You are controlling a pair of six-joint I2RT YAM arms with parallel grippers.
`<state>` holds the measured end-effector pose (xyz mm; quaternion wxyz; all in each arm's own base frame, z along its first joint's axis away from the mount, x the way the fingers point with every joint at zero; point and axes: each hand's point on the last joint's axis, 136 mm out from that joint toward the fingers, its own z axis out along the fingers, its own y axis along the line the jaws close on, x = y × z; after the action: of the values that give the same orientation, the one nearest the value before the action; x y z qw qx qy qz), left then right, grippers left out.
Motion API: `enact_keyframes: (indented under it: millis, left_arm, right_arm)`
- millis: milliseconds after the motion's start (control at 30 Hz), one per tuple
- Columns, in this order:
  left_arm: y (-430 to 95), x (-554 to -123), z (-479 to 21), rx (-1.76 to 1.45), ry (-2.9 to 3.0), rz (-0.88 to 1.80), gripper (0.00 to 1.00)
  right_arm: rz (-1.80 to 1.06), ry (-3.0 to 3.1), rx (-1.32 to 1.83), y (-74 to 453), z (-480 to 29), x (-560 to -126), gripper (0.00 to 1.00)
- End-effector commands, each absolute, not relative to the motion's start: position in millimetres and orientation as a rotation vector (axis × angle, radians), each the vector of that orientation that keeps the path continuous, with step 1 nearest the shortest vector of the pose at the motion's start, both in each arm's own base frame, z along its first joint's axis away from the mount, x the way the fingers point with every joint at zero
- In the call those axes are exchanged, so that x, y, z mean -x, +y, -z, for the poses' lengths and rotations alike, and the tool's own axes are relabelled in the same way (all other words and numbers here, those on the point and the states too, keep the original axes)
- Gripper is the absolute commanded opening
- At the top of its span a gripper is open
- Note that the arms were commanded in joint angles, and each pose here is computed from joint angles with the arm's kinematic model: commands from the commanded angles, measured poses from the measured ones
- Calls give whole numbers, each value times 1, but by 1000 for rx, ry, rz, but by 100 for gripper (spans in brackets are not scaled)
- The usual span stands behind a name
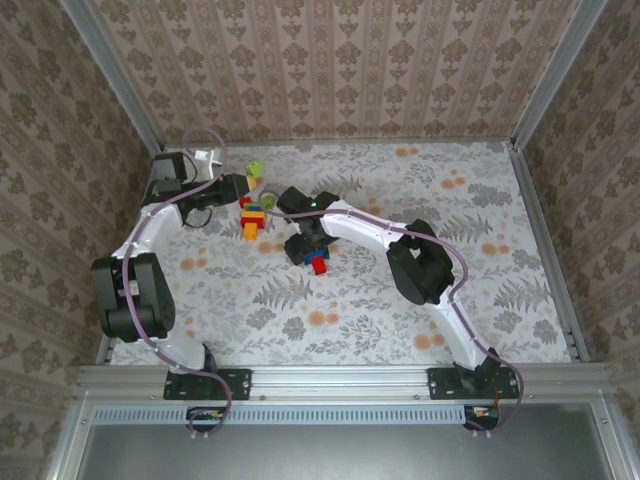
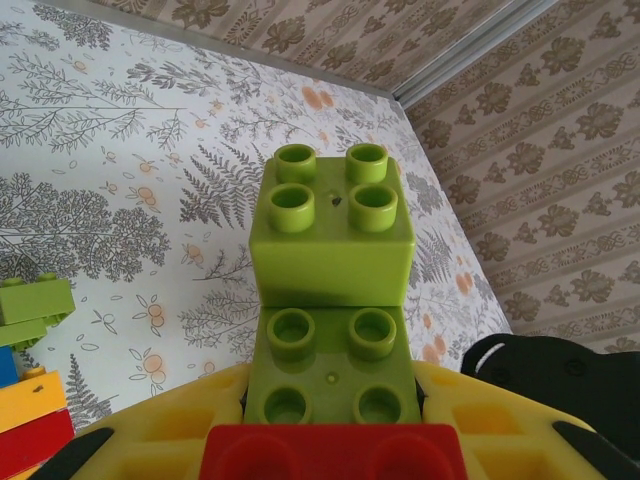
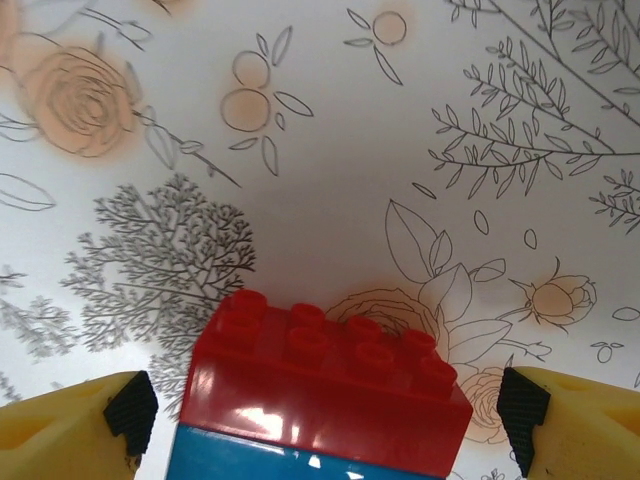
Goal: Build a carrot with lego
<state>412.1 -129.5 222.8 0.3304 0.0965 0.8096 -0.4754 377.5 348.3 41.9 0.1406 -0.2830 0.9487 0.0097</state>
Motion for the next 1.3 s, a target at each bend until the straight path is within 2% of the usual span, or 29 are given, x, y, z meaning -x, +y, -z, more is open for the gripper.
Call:
enact_keyframes:
  millis: [0, 700, 967, 1133, 1267]
  left_arm:
    - [-131, -411, -232, -285, 2081, 1259, 13]
    - [-134, -413, -229, -295, 2091, 1253, 13]
    - [-134, -413, -229, -298, 2092, 1254, 13]
    - [-135, -413, -228, -302, 2092, 1255, 13]
    - [-137, -414, -226, -306, 2095, 1255, 13]
  right_arm:
    - [91, 2776, 816, 335, -37, -378, 91]
    - [165, 2902, 704, 325, -27, -368, 81]
    - [127, 2909, 691, 330, -27, -367, 61]
    - [74, 2821, 663, 328, -56, -370, 55]
    - [-68, 2640, 587, 326, -107, -371, 54]
